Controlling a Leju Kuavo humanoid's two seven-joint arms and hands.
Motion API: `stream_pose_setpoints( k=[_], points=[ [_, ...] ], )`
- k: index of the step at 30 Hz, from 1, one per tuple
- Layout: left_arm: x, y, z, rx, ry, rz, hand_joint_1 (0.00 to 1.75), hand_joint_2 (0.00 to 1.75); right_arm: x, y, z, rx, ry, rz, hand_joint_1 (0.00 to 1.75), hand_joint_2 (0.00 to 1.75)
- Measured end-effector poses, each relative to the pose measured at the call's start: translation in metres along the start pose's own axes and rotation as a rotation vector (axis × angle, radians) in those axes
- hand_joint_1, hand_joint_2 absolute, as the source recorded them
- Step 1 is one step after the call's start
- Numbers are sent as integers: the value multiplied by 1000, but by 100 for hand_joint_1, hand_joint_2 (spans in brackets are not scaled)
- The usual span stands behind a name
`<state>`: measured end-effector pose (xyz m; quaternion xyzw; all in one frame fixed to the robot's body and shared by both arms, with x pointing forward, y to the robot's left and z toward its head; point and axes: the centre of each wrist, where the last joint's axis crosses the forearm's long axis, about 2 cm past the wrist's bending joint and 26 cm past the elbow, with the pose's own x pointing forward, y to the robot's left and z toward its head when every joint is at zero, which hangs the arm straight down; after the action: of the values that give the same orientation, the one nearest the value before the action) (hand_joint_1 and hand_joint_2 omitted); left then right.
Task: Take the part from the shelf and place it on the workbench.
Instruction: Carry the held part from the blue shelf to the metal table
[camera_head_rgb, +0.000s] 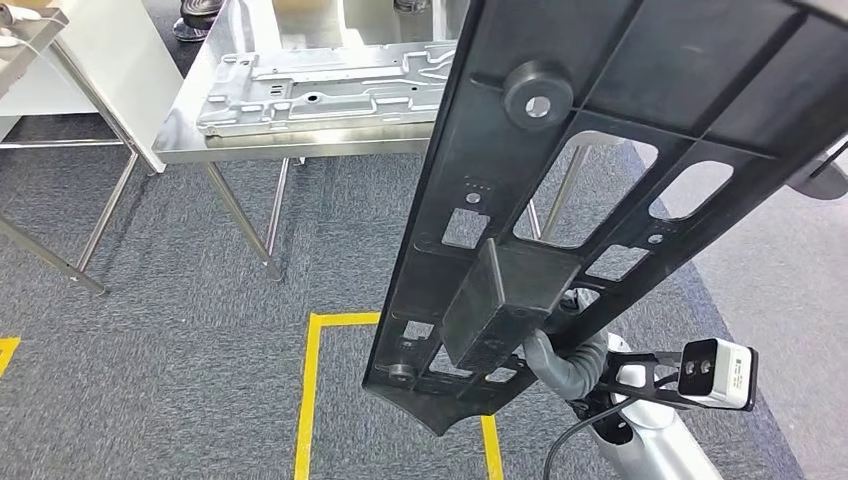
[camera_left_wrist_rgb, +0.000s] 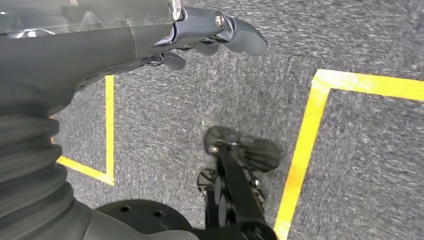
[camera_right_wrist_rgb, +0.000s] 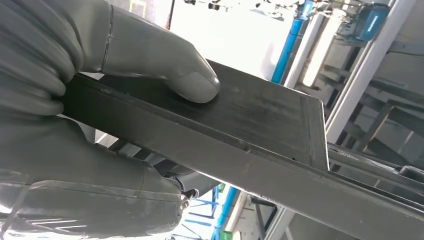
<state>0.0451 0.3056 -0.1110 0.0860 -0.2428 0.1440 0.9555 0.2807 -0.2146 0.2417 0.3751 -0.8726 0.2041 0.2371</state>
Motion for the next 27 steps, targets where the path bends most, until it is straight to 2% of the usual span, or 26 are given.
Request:
stream_pose_setpoints(
  k=[27],
  points=[
    [2, -1, -1, -18, -12, -24, 0, 175, -7, 7, 9, -17, 21, 16, 175, 175]
  ],
)
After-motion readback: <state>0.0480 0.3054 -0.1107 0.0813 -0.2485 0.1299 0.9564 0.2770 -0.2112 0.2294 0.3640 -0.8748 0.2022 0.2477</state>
